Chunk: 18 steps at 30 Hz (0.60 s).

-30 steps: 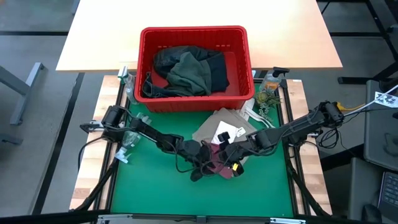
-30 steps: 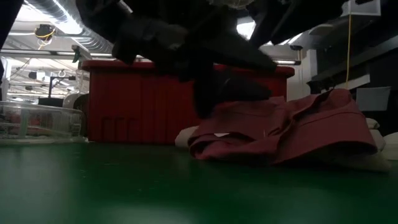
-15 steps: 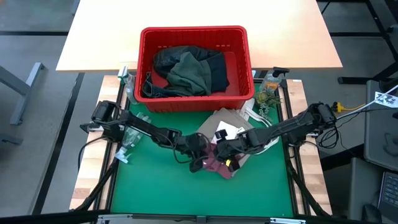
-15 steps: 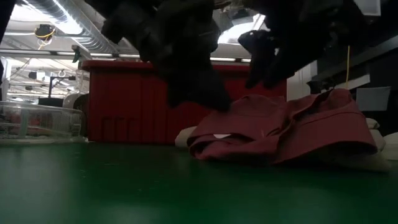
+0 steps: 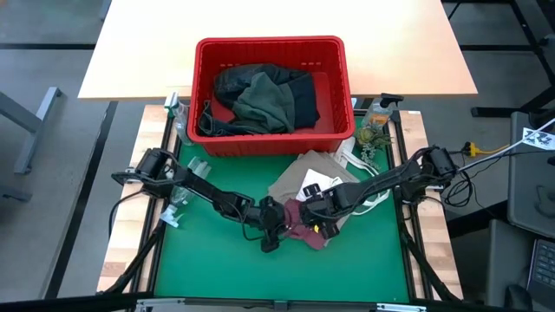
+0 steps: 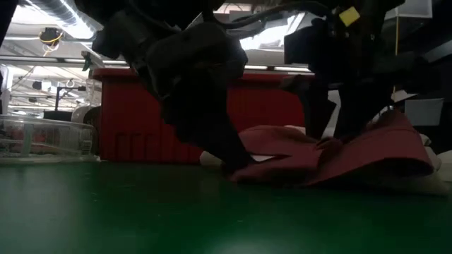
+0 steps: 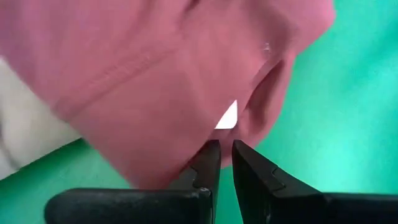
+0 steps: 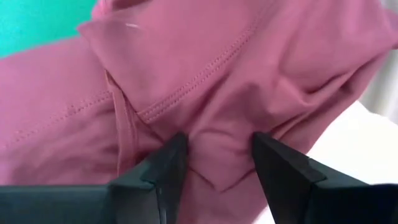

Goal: Fold laundry
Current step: Fold the pink underwear

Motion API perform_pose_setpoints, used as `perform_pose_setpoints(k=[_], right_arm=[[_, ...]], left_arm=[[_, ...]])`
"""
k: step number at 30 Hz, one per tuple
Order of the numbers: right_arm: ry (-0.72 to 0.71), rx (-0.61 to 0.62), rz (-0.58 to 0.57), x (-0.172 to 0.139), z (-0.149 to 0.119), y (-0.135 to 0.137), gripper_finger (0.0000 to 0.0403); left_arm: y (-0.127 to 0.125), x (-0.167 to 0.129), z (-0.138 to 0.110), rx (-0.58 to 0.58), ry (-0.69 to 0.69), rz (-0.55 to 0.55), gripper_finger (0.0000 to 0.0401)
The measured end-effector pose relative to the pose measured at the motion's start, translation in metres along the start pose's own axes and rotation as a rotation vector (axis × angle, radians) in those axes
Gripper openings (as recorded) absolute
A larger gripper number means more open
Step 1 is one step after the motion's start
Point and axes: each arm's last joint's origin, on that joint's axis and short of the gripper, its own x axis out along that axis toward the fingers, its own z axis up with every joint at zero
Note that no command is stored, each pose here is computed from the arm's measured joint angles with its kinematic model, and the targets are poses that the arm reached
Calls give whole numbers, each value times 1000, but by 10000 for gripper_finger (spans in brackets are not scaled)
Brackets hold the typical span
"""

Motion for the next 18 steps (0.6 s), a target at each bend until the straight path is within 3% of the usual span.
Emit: perform_pose_setpoints(k=[7, 13, 18], right_arm=[[19, 3, -3, -7, 1, -1, 188], [46, 1, 3, -35, 13, -5, 188], [98, 0, 111, -52, 13, -3, 188]], left_arm=[[-4, -1, -1, 5, 9, -32, 34], [-8, -10, 8, 1, -37, -65, 15], [-9, -14, 11, -2, -54, -73, 2]])
